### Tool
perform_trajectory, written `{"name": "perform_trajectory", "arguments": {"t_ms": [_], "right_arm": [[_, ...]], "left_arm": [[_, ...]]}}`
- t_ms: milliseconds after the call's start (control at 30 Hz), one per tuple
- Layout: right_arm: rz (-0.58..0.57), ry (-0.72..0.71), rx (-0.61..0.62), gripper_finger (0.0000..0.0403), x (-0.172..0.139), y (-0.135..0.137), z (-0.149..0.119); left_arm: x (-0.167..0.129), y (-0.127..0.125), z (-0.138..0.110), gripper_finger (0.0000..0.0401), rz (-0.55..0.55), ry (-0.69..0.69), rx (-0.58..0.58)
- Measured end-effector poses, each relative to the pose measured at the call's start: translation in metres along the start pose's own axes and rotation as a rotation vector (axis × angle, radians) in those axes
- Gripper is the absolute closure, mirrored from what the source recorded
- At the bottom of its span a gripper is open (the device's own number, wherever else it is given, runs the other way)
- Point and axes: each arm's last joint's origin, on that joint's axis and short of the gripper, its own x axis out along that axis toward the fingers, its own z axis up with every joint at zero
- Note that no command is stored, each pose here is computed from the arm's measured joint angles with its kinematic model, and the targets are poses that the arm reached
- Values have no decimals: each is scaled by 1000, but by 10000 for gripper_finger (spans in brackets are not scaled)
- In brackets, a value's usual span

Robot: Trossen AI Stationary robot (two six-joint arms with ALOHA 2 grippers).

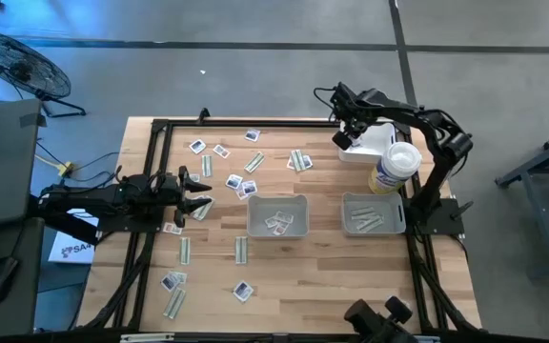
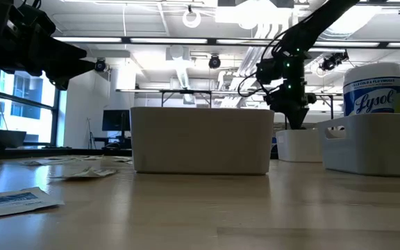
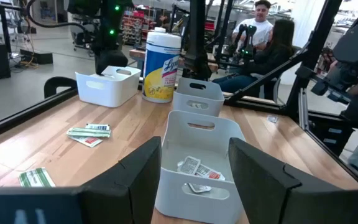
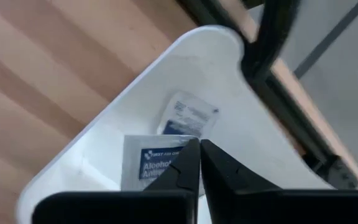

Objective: Pick & Place First Aid Supplies
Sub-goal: Put the blue pad into the white bin, then put the orange pad into the left gray bin

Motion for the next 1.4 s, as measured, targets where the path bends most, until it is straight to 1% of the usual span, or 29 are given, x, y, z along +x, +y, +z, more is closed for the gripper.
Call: {"name": "perform_trajectory", "arguments": {"t_ms": [67,133,200,267,367,500,567,633,700,800,833,900,1000,1233,1300,1400], "right_arm": [[20,9,-21,379,0,1,-1],[12,9,-36,356,0,1,-1],[-27,7,-31,330,-1,1,-1],[-101,-7,-11,306,-6,2,-1],[-187,-24,-7,282,-22,6,-8],[-190,-84,-7,275,-59,24,-25],[-157,-140,-17,279,-81,39,-37],[-86,-213,-40,284,-103,56,-50],[41,-279,-52,288,-123,76,-63],[264,-343,-39,290,-146,111,-81],[322,-353,-53,289,-152,124,-88],[397,-361,-93,288,-162,148,-102],[457,-321,-116,289,-169,181,-127],[552,-138,-29,289,-176,237,-190],[561,-69,2,289,-175,250,-207],[525,44,62,289,-169,268,-233]], "left_arm": [[0,0,0,215,0,0,0],[0,0,0,215,0,0,0],[0,0,0,215,0,0,0],[0,0,0,215,0,0,0],[0,0,0,215,0,0,0],[0,0,0,215,0,0,0],[0,0,0,215,0,0,0],[0,0,0,215,0,0,0],[0,0,0,215,0,0,0],[0,0,0,215,0,0,0],[0,0,0,215,0,0,0],[0,0,0,215,0,0,0],[0,0,0,215,0,0,0],[0,0,0,215,0,0,0],[0,0,0,215,0,0,0],[0,0,0,215,0,0,0]]}}
